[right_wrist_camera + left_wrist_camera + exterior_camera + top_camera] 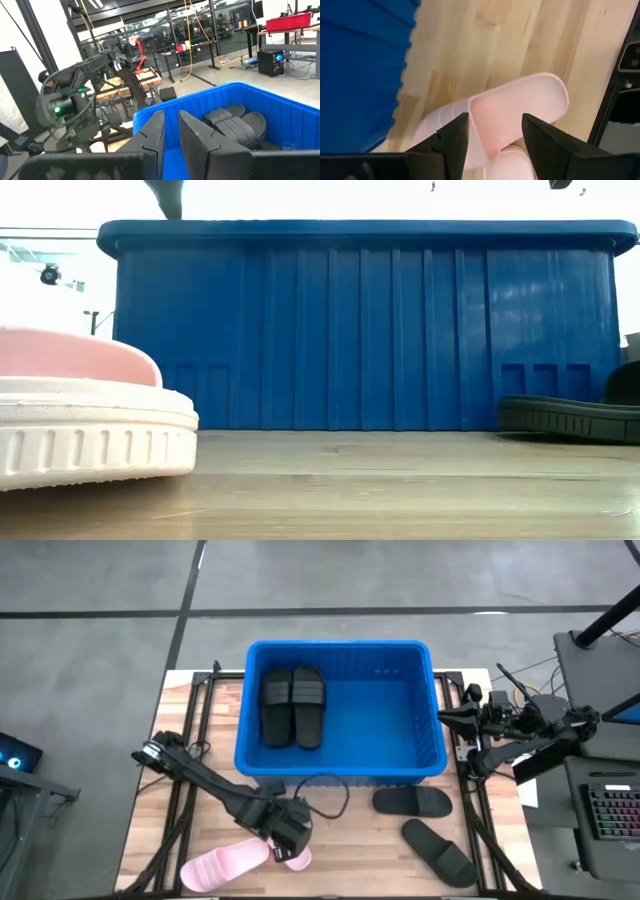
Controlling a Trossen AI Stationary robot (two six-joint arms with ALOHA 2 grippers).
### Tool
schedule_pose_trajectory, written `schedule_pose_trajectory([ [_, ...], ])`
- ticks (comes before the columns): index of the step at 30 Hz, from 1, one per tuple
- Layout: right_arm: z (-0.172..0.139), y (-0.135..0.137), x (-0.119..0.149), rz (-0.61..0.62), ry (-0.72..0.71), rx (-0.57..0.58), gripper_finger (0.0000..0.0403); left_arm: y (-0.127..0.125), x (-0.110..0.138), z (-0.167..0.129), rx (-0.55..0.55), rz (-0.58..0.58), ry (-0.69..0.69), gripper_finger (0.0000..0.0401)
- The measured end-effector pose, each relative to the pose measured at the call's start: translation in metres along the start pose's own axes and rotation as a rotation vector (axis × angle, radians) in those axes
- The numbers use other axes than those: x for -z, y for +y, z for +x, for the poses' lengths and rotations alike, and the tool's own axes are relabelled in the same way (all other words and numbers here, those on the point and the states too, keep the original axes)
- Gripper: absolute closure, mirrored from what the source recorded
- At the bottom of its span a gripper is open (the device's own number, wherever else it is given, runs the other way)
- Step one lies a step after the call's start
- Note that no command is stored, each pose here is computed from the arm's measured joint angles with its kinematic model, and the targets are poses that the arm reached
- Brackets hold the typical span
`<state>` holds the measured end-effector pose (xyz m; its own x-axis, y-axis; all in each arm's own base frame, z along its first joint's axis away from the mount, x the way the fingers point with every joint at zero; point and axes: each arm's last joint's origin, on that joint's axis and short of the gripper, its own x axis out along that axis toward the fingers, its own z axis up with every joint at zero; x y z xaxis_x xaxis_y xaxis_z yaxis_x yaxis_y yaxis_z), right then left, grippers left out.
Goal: Pick and place slides into bin
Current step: Put the right pink slide into the blue bin
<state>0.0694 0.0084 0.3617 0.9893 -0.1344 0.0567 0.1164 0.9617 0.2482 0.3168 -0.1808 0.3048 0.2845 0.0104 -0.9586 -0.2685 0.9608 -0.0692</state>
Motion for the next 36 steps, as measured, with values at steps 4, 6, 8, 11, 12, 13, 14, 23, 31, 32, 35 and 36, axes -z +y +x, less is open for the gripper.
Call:
schedule_pose_trajectory([
  [4,0.0,0.0,0.0,0.0,0.0,0.0,0.0355,-0.011,0.007,0.016,-0.012,0.018,0.052,0.0232],
  [6,0.0,0.0,0.0,0.0,0.0,0.0,0.0355,-0.016,0.01,0.023,-0.019,0.025,0.078,0.0232],
  [8,0.0,0.0,0.0,0.0,0.0,0.0,0.0355,-0.02,0.014,0.029,-0.028,0.016,0.094,0.0232],
  [11,0.0,0.0,0.0,0.0,0.0,0.0,0.0355,-0.023,0.019,0.037,-0.067,-0.017,0.133,0.0232],
  [12,0.0,0.0,0.0,0.0,0.001,0.0,0.0355,-0.024,0.021,0.04,-0.084,-0.031,0.147,0.0232],
  [13,0.0,0.0,0.0,0.0,0.001,0.0,0.0355,-0.023,0.022,0.043,-0.106,-0.044,0.164,0.0232],
  [14,0.0,0.0,0.0,0.0,0.001,0.0,0.0355,-0.022,0.024,0.045,-0.131,-0.059,0.181,0.0232],
  [23,0.0,0.0,0.0,-0.001,0.001,0.0,0.0355,-0.024,0.028,0.071,-0.195,-0.169,0.329,0.0232],
  [31,0.0,0.0,0.0,0.0,0.0,0.0,0.0355,-0.028,0.029,0.096,-0.264,-0.315,0.37,0.0232],
  [32,0.0,0.0,0.0,0.0,-0.001,0.0,0.0355,-0.028,0.03,0.099,-0.275,-0.318,0.375,0.0232],
  [35,-0.001,0.0,-0.003,0.005,-0.01,-0.001,0.0355,-0.024,0.031,0.105,-0.334,-0.365,0.397,0.0232],
  [36,-0.002,0.0,-0.005,0.007,-0.015,-0.003,0.0355,-0.023,0.031,0.105,-0.347,-0.368,0.407,0.0232],
])
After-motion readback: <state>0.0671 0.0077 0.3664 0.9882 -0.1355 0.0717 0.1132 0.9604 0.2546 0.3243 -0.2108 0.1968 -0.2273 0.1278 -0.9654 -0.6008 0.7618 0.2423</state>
